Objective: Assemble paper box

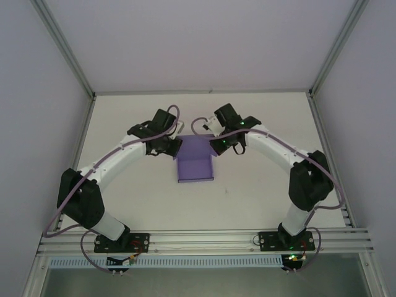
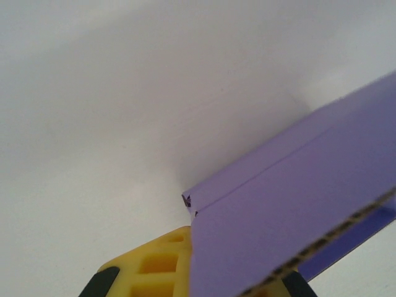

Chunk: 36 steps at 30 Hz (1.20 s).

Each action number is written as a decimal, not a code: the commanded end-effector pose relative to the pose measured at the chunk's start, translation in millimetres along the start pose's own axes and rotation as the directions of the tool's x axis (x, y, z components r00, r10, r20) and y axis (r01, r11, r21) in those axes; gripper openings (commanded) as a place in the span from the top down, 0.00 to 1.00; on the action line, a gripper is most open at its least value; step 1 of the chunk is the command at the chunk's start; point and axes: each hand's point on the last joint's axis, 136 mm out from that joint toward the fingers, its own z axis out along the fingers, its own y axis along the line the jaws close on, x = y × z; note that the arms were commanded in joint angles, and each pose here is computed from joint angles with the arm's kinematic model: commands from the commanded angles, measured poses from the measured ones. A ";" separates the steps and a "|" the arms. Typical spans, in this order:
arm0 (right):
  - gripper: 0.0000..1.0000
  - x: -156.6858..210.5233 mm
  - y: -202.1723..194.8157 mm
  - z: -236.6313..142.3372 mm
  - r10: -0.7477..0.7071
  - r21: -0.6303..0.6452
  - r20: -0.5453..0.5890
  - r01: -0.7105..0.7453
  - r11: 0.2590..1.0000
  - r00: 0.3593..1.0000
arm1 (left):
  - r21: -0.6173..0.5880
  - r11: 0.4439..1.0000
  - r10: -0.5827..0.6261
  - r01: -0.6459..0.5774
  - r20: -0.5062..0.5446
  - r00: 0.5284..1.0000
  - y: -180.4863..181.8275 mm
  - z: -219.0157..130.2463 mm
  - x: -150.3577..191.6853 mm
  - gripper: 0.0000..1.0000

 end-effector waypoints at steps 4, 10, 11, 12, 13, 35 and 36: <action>0.95 -33.8 -30.5 -24.9 0.367 0.094 0.263 -0.403 0.910 0.892 | 0.029 0.980 -0.200 0.198 0.141 0.970 -22.7 15.8 -55.2 1.00; 0.95 -54.0 -52.1 -24.1 0.541 0.071 0.423 -0.621 0.780 0.727 | 0.110 0.947 -0.318 0.302 0.177 0.931 -49.2 44.2 -81.1 1.00; 0.95 -56.2 -53.1 -20.9 0.553 0.063 0.430 -0.635 0.770 0.714 | 0.116 0.938 -0.344 0.327 0.185 0.921 -49.1 49.9 -84.0 1.00; 0.95 -58.4 -52.4 -17.2 0.557 0.057 0.431 -0.638 0.768 0.710 | 0.120 0.932 -0.359 0.342 0.184 0.915 -50.5 56.2 -85.5 1.00; 0.95 -59.7 -53.2 -12.7 0.562 0.061 0.432 -0.644 0.763 0.706 | 0.115 0.926 -0.377 0.361 0.189 0.907 -50.3 62.2 -87.7 1.00; 0.98 16.3 -32.5 36.1 0.490 0.130 0.475 -0.609 0.783 0.731 | 0.036 0.935 -0.355 0.354 0.148 0.923 -57.7 87.7 -28.8 0.87; 0.98 20.5 -30.9 36.0 0.484 0.136 0.476 -0.606 0.784 0.734 | 0.049 0.934 -0.357 0.354 0.155 0.921 -59.0 84.3 -31.0 0.86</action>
